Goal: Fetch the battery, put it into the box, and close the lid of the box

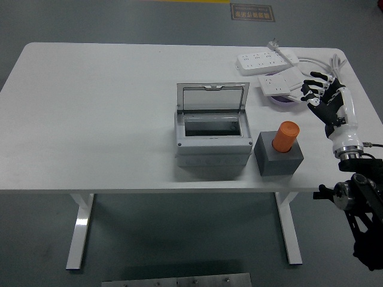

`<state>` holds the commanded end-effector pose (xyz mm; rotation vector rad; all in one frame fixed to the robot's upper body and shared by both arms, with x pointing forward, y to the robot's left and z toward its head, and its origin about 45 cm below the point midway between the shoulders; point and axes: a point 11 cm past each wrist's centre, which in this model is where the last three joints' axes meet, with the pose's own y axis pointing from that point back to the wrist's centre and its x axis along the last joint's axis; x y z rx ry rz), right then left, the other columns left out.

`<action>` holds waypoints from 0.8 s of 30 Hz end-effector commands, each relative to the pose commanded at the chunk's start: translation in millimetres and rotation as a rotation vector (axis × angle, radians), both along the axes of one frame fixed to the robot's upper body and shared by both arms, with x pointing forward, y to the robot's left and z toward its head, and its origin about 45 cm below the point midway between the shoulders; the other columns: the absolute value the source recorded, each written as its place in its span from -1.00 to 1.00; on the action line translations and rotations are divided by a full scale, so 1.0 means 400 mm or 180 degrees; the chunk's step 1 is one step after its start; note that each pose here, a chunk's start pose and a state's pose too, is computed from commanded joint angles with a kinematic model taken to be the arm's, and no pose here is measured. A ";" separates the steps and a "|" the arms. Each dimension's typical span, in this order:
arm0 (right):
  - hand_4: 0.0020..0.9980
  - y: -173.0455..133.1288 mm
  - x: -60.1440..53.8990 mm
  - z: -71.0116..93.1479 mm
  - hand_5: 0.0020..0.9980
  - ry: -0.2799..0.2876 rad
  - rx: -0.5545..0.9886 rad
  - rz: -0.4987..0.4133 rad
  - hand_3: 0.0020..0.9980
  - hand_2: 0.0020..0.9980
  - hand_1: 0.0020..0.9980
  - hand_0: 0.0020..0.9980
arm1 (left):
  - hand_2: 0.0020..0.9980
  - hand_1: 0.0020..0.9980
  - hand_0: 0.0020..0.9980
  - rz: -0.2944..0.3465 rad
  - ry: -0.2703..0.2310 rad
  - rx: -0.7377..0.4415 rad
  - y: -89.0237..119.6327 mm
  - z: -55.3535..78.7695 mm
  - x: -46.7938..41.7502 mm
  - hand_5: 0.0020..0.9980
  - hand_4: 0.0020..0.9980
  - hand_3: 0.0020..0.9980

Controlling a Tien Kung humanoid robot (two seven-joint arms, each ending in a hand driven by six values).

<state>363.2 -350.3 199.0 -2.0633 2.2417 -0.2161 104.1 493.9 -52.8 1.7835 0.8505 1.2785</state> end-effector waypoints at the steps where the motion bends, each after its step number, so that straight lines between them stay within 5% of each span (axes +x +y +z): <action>1: 0.45 0.002 0.000 -0.001 -0.78 0.0007 -0.0010 0.0010 0.27 0.09 0.02 -0.05 | 0.15 0.40 0.27 0.0000 -0.0001 -0.0001 0.000 0.000 0.000 -1.00 0.00 0.08; 2: 0.56 0.004 -0.001 -0.002 -0.73 0.0012 -0.0020 0.0018 0.28 0.10 0.06 0.12 | 0.15 0.40 0.27 0.0000 -0.0001 -0.0001 0.000 0.000 0.000 -1.00 0.00 0.08; 24: 0.61 0.050 -0.030 -0.059 -0.66 0.0256 -0.0288 0.0259 0.28 0.11 0.09 0.15 | 0.15 0.40 0.27 -0.0021 -0.0006 -0.0016 -0.007 -0.002 0.007 -1.00 0.00 0.08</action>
